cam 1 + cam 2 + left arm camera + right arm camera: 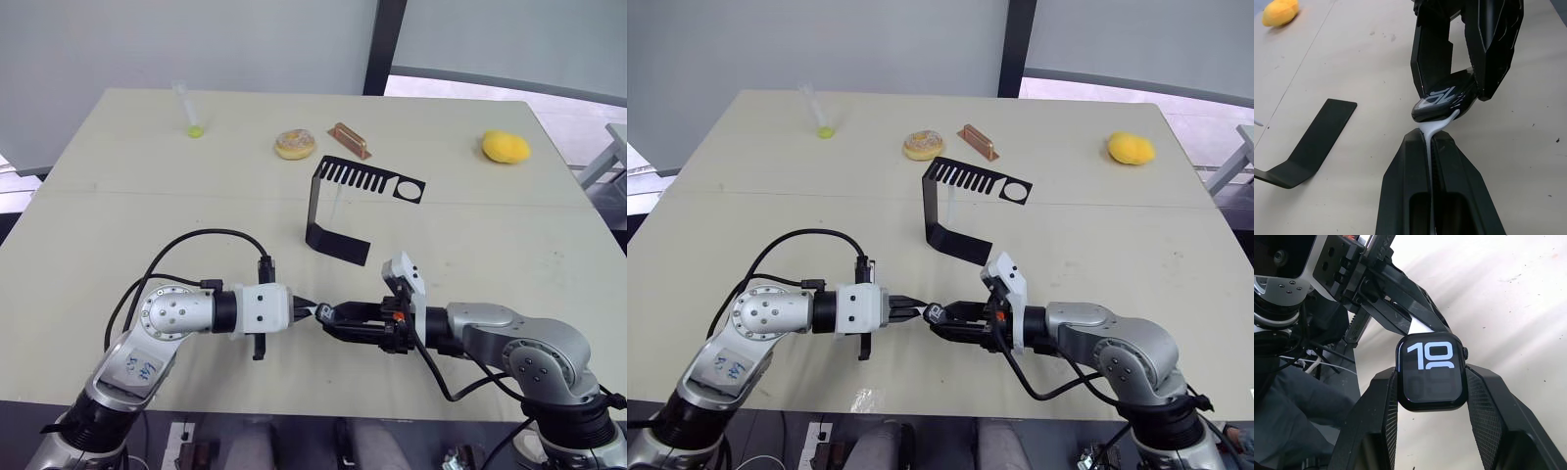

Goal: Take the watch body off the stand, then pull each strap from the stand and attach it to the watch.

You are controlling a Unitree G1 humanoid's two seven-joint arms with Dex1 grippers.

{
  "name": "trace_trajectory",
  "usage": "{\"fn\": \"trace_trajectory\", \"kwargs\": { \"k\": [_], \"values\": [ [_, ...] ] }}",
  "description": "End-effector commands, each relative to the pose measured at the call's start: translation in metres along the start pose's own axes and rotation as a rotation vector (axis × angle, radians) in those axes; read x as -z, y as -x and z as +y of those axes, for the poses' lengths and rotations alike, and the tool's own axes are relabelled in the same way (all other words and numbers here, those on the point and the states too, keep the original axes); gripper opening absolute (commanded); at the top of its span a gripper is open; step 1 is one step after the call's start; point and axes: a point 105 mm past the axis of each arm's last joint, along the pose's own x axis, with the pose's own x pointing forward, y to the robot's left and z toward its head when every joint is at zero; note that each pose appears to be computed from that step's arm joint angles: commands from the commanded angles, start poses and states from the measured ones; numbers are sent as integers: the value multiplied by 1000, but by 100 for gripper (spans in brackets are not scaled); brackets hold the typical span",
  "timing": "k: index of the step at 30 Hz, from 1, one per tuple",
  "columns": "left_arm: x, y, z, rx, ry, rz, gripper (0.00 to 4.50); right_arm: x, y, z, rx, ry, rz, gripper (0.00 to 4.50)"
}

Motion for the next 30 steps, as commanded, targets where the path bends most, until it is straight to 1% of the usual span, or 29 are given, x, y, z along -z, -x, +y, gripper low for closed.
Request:
{"fn": "trace_trajectory", "kwargs": {
  "k": [1,8,12,13,14,17,18,19,21,22,23,24,25,27,30],
  "values": [
    [-16,-6,-2,8,-52,-49,0,-7,-7,20,-101,26,-25,150],
    [-19,-3,-1,13,-60,-59,0,-6,-6,18,-92,29,-21,150],
    [-21,8,-3,16,-5,-82,0,-6,-4,15,-70,41,-26,150],
    [-20,13,-4,17,3,-74,62,-6,-3,14,-65,51,-28,150],
    [-16,20,-4,11,9,-57,94,-6,-2,13,-58,65,-32,150],
    [3,46,-7,3,48,3,233,-9,2,13,-53,144,-49,150],
    [8,56,-8,-2,60,16,299,-10,3,14,-56,186,-53,150],
    [12,67,-8,-19,78,9,340,-11,5,15,-55,256,-56,150],
    [13,91,-13,-16,168,-56,441,-10,8,16,-63,449,-24,150],
    [11,100,-16,-8,182,-93,450,-6,10,15,-65,575,14,150],
    [7,105,-18,3,179,-128,450,-1,11,15,-80,662,55,150],
    [5,110,-20,9,194,-149,450,3,12,15,-98,784,87,150],
    [2,114,-20,9,201,-167,450,7,14,14,-110,854,108,150],
    [-2,118,-17,4,253,-197,450,9,15,14,-130,896,99,150],
    [-5,123,-20,54,276,-168,450,8,27,2,-113,1026,121,150]
  ]
}}
